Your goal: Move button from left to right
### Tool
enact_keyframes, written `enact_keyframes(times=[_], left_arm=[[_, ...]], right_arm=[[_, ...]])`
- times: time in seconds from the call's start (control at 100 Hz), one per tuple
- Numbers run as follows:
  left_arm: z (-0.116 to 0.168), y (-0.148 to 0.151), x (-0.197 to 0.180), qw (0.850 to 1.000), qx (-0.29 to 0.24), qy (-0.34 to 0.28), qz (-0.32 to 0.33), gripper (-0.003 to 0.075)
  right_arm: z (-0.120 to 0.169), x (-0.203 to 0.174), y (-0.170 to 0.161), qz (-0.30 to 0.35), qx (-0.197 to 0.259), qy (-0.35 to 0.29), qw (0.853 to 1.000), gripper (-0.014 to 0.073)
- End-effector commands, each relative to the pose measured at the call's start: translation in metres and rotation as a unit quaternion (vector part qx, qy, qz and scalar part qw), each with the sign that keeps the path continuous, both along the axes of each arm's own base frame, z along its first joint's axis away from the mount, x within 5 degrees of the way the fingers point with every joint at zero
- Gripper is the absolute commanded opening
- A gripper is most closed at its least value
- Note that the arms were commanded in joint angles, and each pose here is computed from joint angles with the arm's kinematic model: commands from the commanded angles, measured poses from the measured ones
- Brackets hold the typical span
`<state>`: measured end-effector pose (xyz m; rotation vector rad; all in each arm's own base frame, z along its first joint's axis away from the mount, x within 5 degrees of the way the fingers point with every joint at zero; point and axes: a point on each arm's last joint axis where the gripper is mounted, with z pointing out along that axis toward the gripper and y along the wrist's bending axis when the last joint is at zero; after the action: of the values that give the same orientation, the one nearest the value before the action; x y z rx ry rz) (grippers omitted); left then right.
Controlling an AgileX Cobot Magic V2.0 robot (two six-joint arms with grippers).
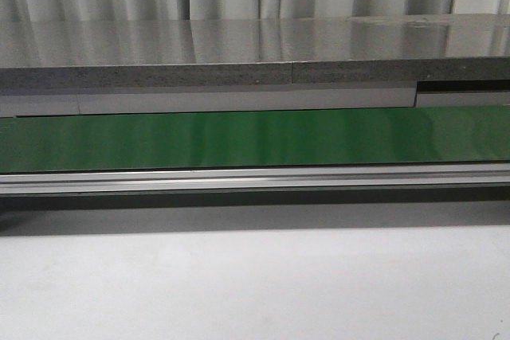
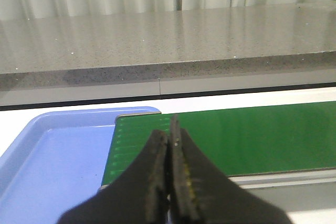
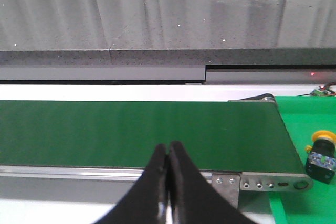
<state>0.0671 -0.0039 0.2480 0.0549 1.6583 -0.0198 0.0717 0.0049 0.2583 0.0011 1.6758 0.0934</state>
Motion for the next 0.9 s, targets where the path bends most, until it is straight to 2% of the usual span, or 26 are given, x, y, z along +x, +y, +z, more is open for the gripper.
enact_keyframes(times=[0.0, 0.27, 0.47, 0.89], left_arm=[[0.017, 0.001, 0.0, 0.999, -0.01, -0.052, 0.005, -0.002], [0.017, 0.001, 0.0, 0.999, -0.01, -0.052, 0.005, -0.002], [0.017, 0.001, 0.0, 0.999, -0.01, -0.052, 0.005, -0.0021], [0.017, 0.001, 0.0, 0.999, -0.01, -0.052, 0.005, -0.0021]], right_arm=[[0.005, -0.006, -0.002, -0.012, 0.019, -0.067, 0.998, -0.0089], [-0.03, -0.022, -0.003, -0.013, 0.011, -0.109, 0.994, -0.0089], [-0.046, -0.018, -0.003, -0.014, 0.008, -0.109, 0.994, -0.0089], [-0.047, -0.018, -0.003, -0.014, 0.008, -0.104, 0.994, -0.0089]])
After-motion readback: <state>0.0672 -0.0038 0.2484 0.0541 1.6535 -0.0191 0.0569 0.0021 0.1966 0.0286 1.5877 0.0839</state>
